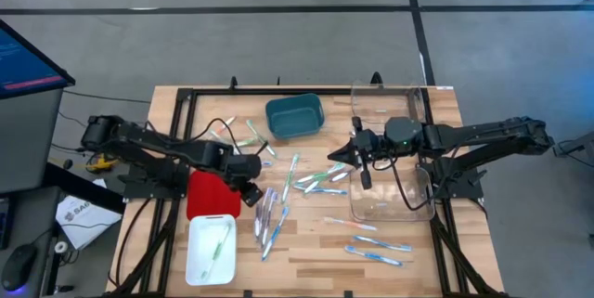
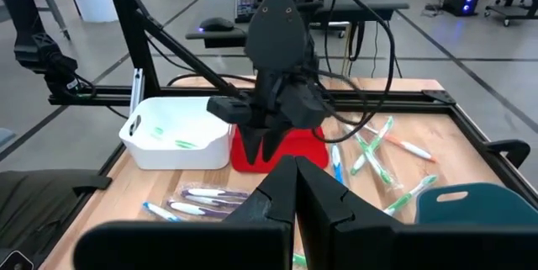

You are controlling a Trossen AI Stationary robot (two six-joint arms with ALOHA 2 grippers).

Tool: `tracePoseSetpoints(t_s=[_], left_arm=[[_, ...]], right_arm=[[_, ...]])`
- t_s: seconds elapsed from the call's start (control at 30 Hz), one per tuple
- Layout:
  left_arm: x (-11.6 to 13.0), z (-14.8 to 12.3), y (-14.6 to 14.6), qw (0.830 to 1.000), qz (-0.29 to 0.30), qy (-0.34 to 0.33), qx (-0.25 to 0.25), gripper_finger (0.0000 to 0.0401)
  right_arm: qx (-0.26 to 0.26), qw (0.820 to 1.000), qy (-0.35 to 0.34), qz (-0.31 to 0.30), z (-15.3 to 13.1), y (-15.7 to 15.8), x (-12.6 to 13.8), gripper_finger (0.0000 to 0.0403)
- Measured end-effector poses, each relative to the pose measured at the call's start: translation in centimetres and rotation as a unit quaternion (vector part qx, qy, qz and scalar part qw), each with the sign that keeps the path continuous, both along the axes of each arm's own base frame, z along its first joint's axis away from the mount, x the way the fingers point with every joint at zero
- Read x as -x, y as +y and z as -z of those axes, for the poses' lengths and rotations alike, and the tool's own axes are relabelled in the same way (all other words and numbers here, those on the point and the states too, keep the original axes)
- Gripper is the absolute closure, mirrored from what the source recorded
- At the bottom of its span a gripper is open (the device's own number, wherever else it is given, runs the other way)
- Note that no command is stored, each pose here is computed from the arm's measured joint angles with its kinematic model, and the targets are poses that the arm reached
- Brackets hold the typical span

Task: Pick & Place Toothbrushes
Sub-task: Put the purple toothbrush into the top transparent bin

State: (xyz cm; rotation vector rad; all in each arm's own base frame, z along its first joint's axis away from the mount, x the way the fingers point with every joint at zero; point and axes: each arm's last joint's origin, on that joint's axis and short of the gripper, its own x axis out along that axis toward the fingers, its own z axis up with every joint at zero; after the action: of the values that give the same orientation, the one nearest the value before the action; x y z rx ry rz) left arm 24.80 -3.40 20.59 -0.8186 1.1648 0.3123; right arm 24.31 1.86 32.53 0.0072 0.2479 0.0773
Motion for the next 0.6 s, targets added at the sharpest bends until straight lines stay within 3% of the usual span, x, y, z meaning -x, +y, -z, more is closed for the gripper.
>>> tracePoseSetpoints(t_s=[0.37,0.6], left_arm=[[-2.1,4.7,-1.9,0.997,0.034,0.064,0.018,0.0271],[-2.5,5.6,-1.5,0.996,0.033,0.076,0.035,0.0266]], right_arm=[[0.0,1.0,-0.004,0.0,-0.1,0.0,0.0,0.0403],[0.0,1.0,-0.006,0.0,-0.1,0.0,0.0,0.0403]])
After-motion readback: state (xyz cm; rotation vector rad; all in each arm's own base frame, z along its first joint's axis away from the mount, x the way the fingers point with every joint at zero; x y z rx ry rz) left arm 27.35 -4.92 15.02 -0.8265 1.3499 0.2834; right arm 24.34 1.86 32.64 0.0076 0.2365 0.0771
